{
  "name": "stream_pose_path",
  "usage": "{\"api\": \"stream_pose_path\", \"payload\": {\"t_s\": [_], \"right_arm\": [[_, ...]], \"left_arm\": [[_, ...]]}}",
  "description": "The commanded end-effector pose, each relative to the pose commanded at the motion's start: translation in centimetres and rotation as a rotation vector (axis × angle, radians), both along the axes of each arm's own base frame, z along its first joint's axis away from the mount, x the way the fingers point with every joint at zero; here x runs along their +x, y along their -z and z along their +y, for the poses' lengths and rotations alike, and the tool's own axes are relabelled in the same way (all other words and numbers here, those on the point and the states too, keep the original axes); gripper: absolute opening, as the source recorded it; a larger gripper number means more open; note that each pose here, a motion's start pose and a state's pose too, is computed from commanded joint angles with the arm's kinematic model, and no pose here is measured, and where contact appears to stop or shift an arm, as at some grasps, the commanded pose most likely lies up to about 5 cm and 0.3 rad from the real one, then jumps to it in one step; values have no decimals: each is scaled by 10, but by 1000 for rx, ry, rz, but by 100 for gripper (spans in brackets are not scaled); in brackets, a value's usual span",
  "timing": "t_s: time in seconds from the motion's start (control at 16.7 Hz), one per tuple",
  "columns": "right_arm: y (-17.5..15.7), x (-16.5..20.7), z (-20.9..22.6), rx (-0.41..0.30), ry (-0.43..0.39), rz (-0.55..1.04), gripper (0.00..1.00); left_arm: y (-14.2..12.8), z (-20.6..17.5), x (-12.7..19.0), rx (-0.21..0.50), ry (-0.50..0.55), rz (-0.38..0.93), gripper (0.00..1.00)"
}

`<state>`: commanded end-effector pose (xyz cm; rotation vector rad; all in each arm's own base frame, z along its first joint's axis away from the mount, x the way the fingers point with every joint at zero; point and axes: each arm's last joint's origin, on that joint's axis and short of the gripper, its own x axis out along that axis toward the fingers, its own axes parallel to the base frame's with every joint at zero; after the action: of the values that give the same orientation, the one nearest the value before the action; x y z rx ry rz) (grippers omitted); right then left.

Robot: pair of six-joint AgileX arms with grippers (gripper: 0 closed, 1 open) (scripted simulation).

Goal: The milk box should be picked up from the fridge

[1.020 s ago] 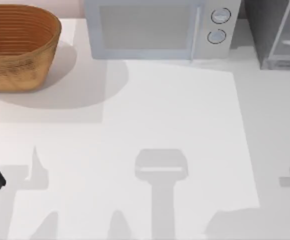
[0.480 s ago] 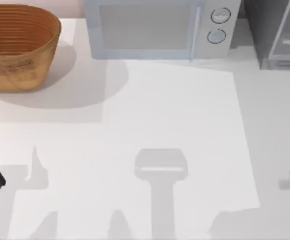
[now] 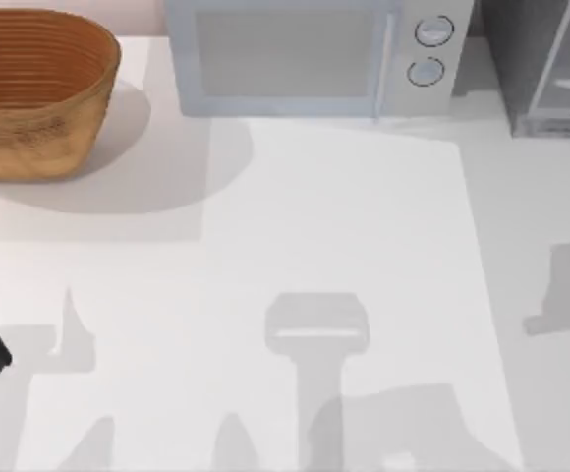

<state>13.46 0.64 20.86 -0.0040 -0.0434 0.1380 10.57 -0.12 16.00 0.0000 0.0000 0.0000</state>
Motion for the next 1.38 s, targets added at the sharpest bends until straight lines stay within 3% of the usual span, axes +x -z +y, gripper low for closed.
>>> {"api": "stream_pose_path", "payload": {"t_s": [0.54, 0.9, 1.38], "right_arm": [[-10, 73, 15, 5, -181, 70, 0], [-12, 130, 31, -17, -311, -5, 0], [59, 196, 53, -1, -468, 66, 0]], "left_arm": [[0, 0, 0, 0, 0, 0, 100], [0, 0, 0, 0, 0, 0, 100], [0, 0, 0, 0, 0, 0, 100]]}}
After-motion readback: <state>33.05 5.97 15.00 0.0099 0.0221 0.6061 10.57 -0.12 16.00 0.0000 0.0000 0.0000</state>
